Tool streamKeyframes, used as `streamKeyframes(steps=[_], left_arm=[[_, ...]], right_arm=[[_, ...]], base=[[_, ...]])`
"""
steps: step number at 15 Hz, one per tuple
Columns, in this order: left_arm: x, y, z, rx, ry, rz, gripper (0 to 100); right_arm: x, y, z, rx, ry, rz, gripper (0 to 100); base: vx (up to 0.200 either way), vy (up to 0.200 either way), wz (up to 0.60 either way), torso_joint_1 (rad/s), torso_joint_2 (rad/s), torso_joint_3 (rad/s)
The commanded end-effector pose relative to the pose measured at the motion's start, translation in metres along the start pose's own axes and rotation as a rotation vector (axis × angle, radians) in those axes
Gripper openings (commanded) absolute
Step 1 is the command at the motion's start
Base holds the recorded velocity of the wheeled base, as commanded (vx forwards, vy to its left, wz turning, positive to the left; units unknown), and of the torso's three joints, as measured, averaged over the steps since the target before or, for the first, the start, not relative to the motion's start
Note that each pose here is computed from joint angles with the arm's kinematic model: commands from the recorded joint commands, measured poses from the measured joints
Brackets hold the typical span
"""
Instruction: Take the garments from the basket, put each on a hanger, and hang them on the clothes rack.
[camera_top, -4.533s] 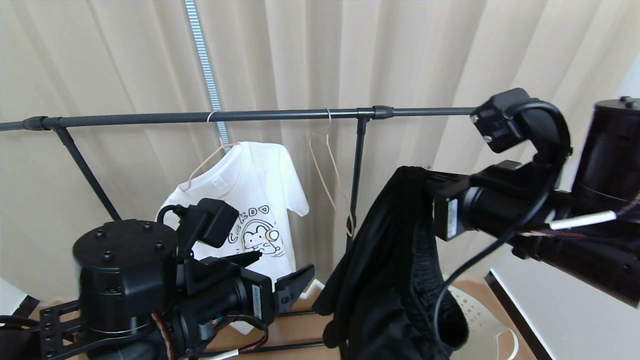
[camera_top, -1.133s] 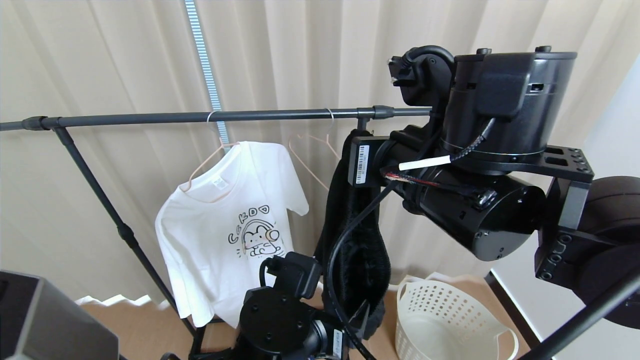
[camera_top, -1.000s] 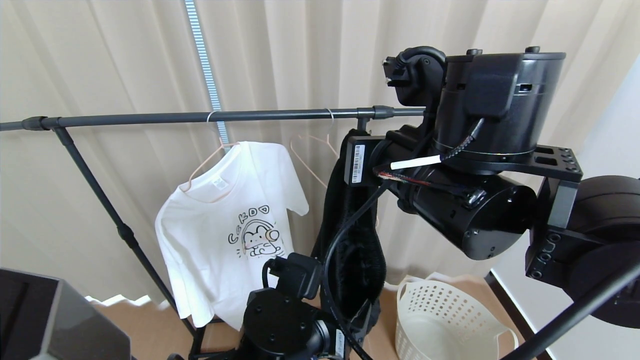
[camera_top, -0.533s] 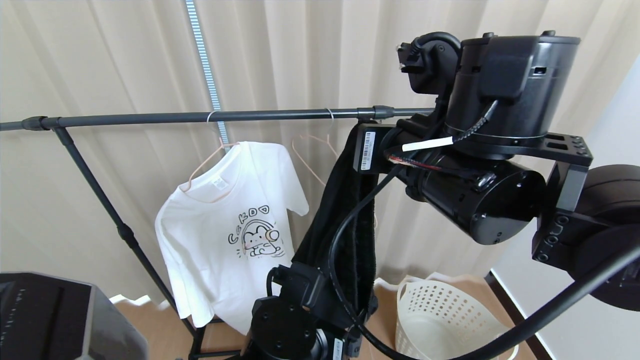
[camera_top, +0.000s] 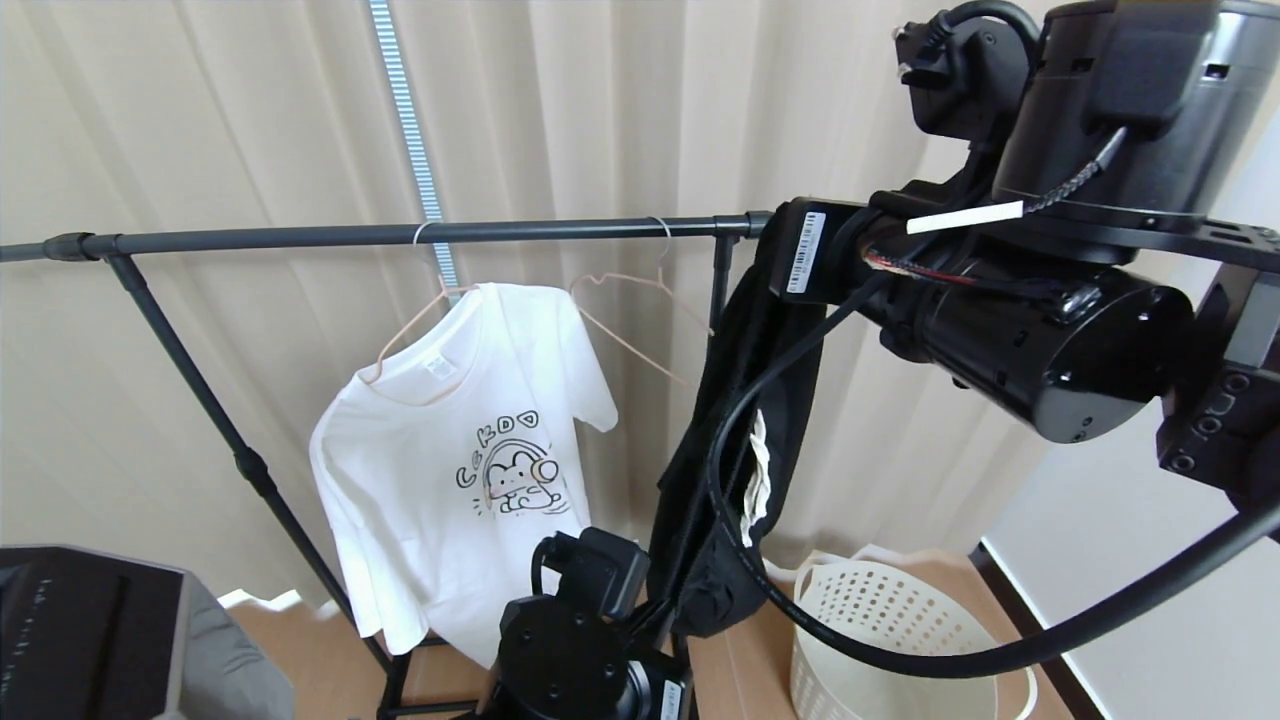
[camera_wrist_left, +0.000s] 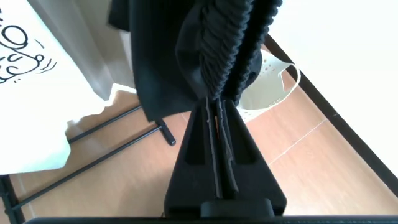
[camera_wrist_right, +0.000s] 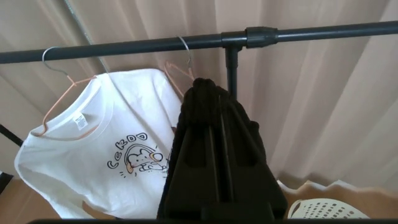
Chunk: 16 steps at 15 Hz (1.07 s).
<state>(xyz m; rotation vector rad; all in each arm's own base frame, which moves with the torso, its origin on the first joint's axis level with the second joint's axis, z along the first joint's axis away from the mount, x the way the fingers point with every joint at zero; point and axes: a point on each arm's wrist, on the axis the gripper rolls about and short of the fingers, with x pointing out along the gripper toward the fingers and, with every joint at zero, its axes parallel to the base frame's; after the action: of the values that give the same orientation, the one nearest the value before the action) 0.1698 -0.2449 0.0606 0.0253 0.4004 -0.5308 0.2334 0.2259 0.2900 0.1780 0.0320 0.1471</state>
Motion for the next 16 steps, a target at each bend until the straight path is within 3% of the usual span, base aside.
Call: streamKeyframes(steps=[1,6,8,10,15,16], left_arm=[[-0.009,0.007,0.014,-0.008,-0.046,0.009,0],[-0.024,0.043,0.050,0.008,-0.161,0.109,0],[-0.034,0.057,0.066,0.008,-0.199,0.145,0],[-0.045,0.062,0.074,0.012,-0.171,0.140,0],[-0.051,0.068,0.078,0.013,-0.082,0.153,0],[-0.054,0.070,0.078,0.026,-0.028,0.165,0]], right_arm=[[-0.010,-0.017,0.011,0.016,-0.022,-0.023,0],[-0.028,-0.051,0.003,-0.010,0.006,-0.075,0],[-0.038,-0.062,-0.013,-0.037,0.057,-0.063,0],[-0.046,-0.069,-0.031,-0.061,0.130,0.017,0],[-0.047,-0.073,-0.059,-0.187,0.235,0.039,0],[-0.048,-0.075,-0.065,-0.232,0.259,0.054,0]], base=[[0.000,0.000,0.00,0.000,0.00,0.000],[0.000,0.000,0.00,0.000,0.00,0.000],[0.000,0.000,0.00,0.000,0.00,0.000],[0.000,0.000,0.00,0.000,0.00,0.000],[0.000,0.000,0.00,0.000,0.00,0.000],[0.000,0.000,0.00,0.000,0.00,0.000]])
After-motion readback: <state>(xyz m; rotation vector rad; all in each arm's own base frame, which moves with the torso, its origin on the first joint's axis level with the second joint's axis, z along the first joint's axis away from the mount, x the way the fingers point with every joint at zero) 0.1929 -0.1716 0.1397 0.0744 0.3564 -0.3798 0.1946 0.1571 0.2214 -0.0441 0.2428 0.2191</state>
